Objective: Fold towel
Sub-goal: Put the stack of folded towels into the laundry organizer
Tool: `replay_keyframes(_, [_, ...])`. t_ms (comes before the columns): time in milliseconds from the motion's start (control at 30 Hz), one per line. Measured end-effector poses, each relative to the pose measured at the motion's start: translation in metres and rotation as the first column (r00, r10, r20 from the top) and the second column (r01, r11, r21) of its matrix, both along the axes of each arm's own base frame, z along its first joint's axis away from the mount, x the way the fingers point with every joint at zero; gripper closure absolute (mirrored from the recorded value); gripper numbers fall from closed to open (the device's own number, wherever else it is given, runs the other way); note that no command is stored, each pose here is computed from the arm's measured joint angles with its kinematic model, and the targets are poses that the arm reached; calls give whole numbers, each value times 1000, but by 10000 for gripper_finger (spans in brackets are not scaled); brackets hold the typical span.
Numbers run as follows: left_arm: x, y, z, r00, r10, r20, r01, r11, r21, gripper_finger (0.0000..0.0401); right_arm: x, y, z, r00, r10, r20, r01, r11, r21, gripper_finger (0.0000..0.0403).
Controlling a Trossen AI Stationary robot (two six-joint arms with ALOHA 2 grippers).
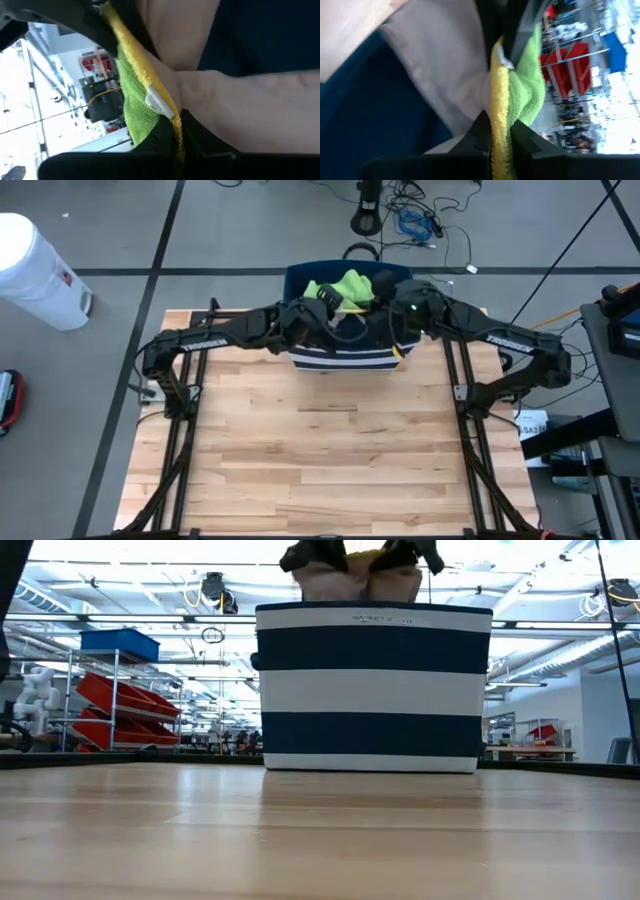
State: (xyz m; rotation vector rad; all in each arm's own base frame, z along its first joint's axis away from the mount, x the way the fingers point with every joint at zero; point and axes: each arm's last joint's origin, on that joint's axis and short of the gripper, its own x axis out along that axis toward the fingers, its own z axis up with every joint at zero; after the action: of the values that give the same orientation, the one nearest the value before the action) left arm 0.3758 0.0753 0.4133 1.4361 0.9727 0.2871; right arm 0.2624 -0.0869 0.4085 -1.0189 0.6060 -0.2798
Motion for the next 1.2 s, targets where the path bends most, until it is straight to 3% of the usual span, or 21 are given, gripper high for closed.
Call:
replay_keyframes(200, [2, 24, -14, 999, 13, -45, -16, 997, -69, 387, 8, -26, -19, 996, -19, -88, 24, 998, 58, 386])
replay_keyframes(467, [10, 58, -36, 993, 43, -111, -53, 995, -85, 386, 11, -52, -34, 985, -72, -155, 80, 996, 47, 386])
replay_keyframes(900, [11, 78, -48, 995, -36, -88, 17, 978, -210, 385, 2, -81, -52, 967, -58, -249, 91, 988, 123, 385])
replay_keyframes(1067, [21, 85, -66, 994, -39, -101, 11, 966, -259, 385, -2, -80, -59, 955, 12, -296, 48, 980, 195, 378])
replay_keyframes(1200, [23, 80, -73, 991, -92, -98, 53, 935, -350, 363, -8, -75, -68, 928, 116, -353, 0, 950, 312, 329])
